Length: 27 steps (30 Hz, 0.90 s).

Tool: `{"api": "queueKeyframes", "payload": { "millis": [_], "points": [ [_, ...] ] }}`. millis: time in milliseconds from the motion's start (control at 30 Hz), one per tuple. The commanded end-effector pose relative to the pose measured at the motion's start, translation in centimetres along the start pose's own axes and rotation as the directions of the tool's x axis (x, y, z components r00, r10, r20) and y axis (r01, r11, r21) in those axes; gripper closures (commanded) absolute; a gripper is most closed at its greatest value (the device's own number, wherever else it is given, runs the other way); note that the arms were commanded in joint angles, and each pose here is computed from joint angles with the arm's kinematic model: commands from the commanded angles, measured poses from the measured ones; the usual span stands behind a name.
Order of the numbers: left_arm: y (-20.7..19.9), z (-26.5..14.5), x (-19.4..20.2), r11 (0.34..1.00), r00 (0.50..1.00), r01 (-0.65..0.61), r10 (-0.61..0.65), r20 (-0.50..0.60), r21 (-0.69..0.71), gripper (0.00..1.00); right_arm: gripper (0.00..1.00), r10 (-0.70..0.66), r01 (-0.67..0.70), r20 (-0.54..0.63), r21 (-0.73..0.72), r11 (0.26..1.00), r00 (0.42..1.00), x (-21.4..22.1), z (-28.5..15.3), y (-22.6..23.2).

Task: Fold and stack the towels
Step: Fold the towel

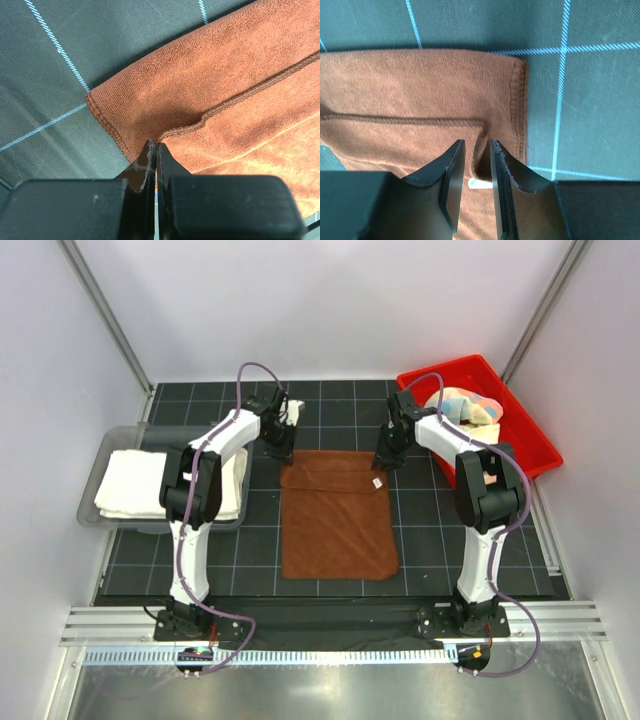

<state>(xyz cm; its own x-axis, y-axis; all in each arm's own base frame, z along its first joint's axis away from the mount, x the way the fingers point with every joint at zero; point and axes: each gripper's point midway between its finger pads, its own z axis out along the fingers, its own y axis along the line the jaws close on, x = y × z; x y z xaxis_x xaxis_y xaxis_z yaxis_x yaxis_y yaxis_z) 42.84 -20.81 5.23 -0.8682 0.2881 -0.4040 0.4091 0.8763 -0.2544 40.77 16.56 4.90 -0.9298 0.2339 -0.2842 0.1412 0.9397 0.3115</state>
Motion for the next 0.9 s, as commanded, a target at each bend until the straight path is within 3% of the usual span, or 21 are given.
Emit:
{"api": "queueKeyframes", "payload": {
  "millis": [0,200,233,267,333,633,867],
  "points": [
    [0.0,-0.1,-0.7,1.0,1.0,-0.008,0.008,0.021,-0.003,1.0,0.66,0.004,-0.002,0.046,-0.05,0.999,0.999,-1.6,-0.3,1.9],
    [-0.1,0.0,-0.7,1.0,1.0,-0.01,0.01,0.023,-0.002,1.0,0.73,-0.006,0.007,0.046,-0.034,0.999,0.999,-1.6,0.4,1.5],
    [0.0,-0.1,-0.8,1.0,1.0,-0.009,0.009,0.026,-0.003,1.0,0.78,-0.014,0.016,0.054,-0.032,0.999,0.998,-1.7,0.4,1.4],
    [0.0,0.0,-0.8,1.0,1.0,-0.01,0.01,0.024,-0.007,1.0,0.9,-0.021,0.023,0.069,-0.031,0.999,0.997,-2.0,0.1,1.5],
    [0.2,-0.4,-1.2,1.0,0.999,-0.009,0.01,0.035,-0.021,1.0,0.99,-0.064,0.065,0.107,-0.005,0.998,0.992,-2.8,-0.5,1.1],
    [0.5,-4.6,-2.5,0.995,0.995,-0.011,0.021,0.1,-0.103,1.0,0.99,-0.238,0.243,0.286,0.017,0.97,0.928,-4.1,-6.4,0.5],
    [-1.3,-8.0,-2.9,0.998,0.985,0.024,-0.013,0.173,-0.058,1.0,0.99,-0.291,0.323,0.378,-0.024,0.946,0.879,-3.2,-9.8,0.8]
  ]
}}
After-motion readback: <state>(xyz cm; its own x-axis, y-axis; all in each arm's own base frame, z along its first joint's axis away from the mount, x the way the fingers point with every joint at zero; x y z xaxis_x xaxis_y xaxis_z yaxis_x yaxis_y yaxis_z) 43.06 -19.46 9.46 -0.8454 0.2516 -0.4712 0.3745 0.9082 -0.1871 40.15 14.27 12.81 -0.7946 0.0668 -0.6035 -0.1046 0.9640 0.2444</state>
